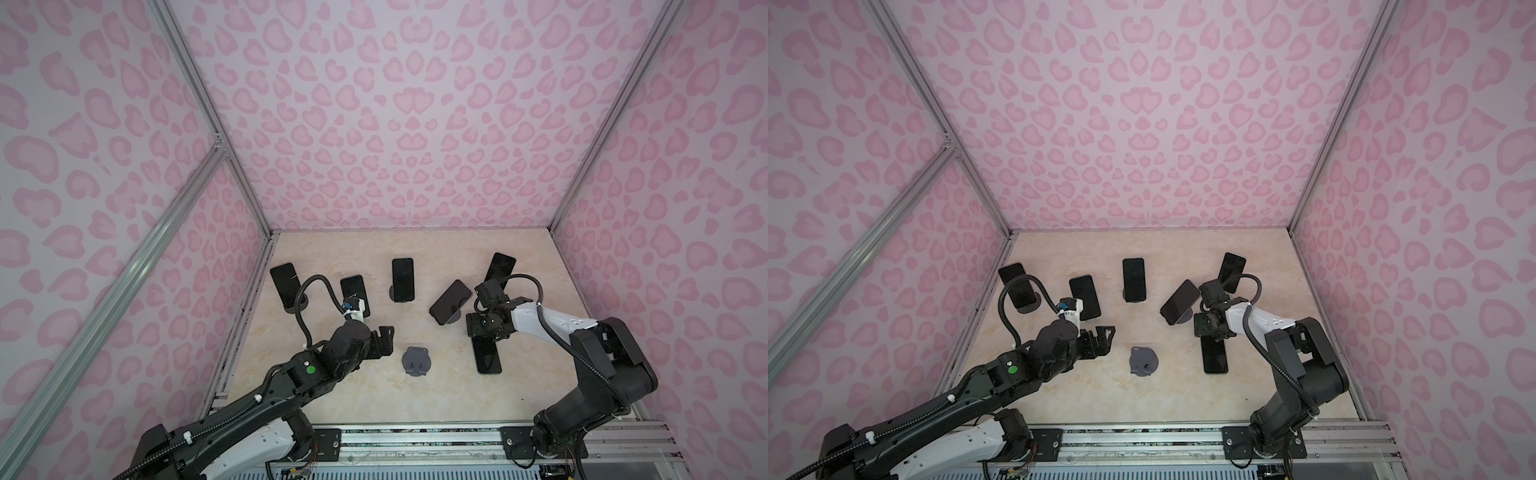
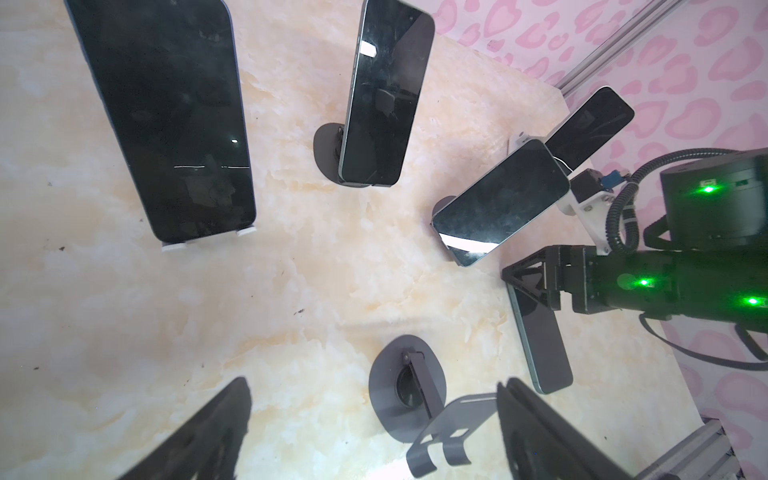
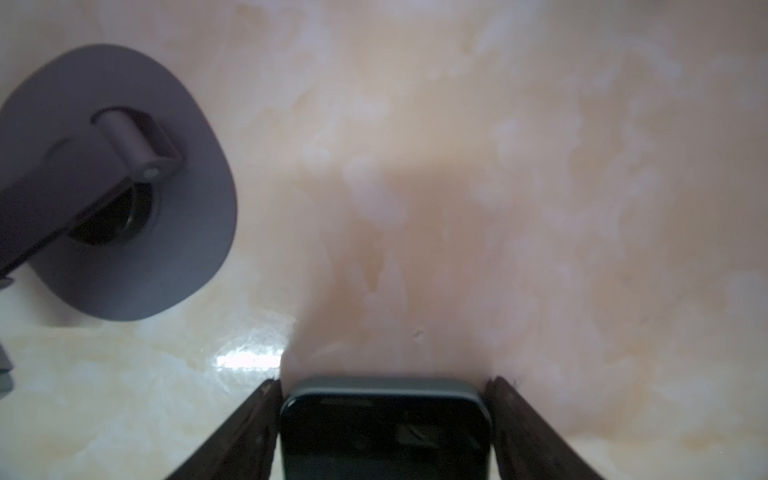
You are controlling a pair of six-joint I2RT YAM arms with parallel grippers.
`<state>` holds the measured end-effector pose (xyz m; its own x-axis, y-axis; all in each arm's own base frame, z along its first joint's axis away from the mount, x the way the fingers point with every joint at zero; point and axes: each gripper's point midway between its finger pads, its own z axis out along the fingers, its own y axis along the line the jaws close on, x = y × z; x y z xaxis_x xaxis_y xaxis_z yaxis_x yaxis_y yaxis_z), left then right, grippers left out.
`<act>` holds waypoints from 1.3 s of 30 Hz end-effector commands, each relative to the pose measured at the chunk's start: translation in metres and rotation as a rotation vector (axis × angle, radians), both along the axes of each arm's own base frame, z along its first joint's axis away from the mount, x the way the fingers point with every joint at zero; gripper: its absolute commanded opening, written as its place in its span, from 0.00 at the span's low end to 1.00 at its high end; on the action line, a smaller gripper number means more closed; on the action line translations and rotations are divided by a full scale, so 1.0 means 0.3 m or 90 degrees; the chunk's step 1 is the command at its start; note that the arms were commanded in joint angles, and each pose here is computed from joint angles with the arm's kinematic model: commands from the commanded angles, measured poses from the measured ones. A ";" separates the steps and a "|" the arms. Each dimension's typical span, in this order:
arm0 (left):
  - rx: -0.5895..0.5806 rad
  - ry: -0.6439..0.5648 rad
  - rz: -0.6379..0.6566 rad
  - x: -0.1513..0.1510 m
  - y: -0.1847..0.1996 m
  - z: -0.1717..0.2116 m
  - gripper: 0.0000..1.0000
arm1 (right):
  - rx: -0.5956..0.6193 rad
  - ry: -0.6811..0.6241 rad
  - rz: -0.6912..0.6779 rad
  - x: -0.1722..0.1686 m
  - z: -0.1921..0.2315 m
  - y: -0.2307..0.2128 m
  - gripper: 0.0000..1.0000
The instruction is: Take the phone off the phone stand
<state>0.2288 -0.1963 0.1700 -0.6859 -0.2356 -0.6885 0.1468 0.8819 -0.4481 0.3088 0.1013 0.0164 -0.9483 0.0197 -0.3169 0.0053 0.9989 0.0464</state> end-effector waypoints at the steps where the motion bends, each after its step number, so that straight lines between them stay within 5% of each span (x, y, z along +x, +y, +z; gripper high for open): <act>1: 0.002 0.000 -0.001 -0.004 0.007 0.019 0.96 | 0.013 0.024 0.009 -0.014 -0.021 0.017 0.79; 7: -0.004 0.014 0.002 -0.029 0.027 0.035 0.96 | 0.010 0.010 0.005 -0.002 0.014 0.013 0.82; 19: 0.044 0.049 0.013 -0.042 0.057 0.090 0.96 | -0.053 -0.191 -0.056 0.023 0.469 -0.041 0.90; 27: -0.001 0.079 0.075 -0.039 0.072 0.078 0.97 | 0.065 -0.359 -0.080 -0.105 0.643 0.014 0.93; 39: -0.002 0.106 0.107 -0.053 0.100 0.039 0.98 | 0.161 -0.402 -0.040 -0.131 0.690 0.096 0.92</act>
